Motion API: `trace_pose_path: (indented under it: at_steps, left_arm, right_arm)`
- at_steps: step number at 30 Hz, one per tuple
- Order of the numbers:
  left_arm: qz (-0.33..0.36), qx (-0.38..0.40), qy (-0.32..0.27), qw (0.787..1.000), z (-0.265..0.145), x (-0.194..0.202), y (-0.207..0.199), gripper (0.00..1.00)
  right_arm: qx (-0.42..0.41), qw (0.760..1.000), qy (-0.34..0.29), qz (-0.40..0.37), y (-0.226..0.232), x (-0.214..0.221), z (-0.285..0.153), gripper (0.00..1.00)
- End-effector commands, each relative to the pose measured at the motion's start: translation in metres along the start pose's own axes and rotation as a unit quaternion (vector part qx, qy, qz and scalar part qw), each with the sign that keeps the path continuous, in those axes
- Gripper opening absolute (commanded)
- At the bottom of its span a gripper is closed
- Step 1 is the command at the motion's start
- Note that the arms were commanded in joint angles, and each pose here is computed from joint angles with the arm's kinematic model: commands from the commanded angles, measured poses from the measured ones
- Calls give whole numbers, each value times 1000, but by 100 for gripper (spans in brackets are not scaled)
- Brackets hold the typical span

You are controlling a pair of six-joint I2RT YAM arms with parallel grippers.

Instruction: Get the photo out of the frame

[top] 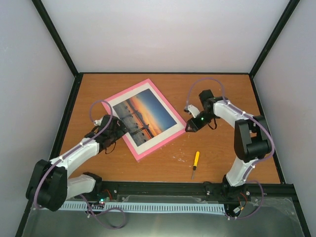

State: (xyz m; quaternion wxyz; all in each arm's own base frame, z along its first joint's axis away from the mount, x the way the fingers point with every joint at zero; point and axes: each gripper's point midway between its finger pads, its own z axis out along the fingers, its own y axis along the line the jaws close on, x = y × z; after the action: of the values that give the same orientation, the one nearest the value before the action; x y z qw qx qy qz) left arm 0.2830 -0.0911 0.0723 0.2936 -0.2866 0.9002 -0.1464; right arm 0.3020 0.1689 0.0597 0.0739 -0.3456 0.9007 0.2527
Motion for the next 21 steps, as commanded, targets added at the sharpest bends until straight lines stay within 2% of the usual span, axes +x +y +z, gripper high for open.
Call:
trace_pose_path:
  at_steps: [1,5,11,18,21]
  left_arm:
    - [-6,-7,-6,1000,13,-11,11,100]
    - [-15,2,0,1000,24,-13,9,100]
    - [-18,15,-5,1000,37,-23,5,97]
    - [3,35,1,999,47,-24,-6,97]
    - [9,38,10,999,53,-22,-9,96]
  right_arm:
    - [70,995,-38,-55,-10,-30,-30,45]
    - [88,993,-51,-57,-31,-67,-30,55]
    - [54,997,-60,-13,-45,-106,-6,50]
    - [47,999,-16,-4,-52,-89,26,46]
    - [30,999,-4,-13,-40,-74,32,40]
